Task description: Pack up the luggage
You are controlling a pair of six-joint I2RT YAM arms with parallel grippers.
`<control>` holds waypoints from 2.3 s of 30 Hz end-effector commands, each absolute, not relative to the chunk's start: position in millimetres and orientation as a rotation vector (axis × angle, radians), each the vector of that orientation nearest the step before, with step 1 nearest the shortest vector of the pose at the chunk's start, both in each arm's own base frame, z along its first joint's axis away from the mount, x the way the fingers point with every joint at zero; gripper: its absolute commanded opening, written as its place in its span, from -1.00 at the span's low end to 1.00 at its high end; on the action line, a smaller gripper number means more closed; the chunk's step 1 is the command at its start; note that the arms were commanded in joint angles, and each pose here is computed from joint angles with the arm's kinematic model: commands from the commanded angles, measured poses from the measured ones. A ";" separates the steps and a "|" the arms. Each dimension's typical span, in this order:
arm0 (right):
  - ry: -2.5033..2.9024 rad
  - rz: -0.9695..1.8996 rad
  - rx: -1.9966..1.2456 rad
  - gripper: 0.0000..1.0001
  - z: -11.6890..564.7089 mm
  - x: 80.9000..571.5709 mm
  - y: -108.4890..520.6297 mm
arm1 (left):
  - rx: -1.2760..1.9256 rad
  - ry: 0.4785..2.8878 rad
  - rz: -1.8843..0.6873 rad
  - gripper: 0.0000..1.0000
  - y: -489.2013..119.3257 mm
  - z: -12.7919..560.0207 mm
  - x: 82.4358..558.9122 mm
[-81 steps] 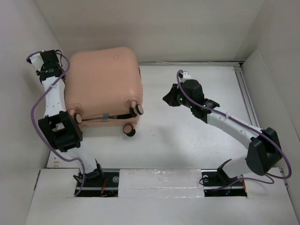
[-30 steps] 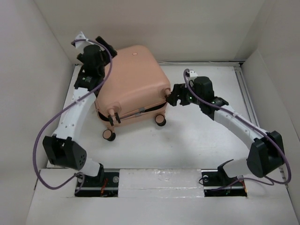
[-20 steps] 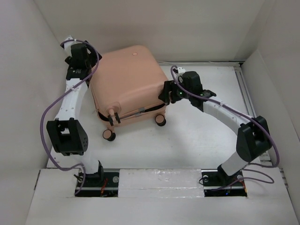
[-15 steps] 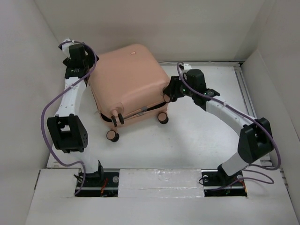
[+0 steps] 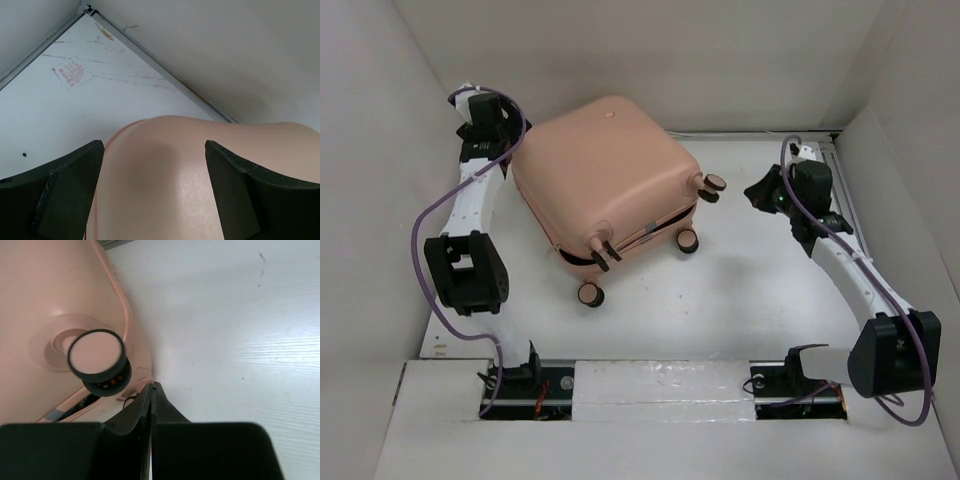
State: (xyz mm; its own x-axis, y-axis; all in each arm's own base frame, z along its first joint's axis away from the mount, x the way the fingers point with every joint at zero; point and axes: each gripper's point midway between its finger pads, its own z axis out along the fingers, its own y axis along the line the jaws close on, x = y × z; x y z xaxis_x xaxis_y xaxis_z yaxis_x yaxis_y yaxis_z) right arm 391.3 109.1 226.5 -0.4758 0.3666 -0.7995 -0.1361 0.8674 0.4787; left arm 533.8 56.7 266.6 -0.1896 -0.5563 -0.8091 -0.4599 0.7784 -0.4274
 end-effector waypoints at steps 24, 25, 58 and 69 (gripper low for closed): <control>2.017 0.867 0.143 -1.00 166.1 382.4 207.9 | -0.590 2.081 -0.509 0.28 31.8 157.9 631.3; 1.988 0.872 0.131 -1.00 174.6 384.8 213.4 | -0.586 2.087 -0.521 0.26 29.8 153.3 630.3; 1.973 1.031 -0.475 -0.84 262.5 441.4 402.0 | -0.541 2.039 -0.846 0.19 -147.7 128.9 255.7; 1.777 0.933 -0.364 0.09 376.4 417.3 286.7 | -0.390 1.660 -0.858 0.63 -144.8 268.2 293.9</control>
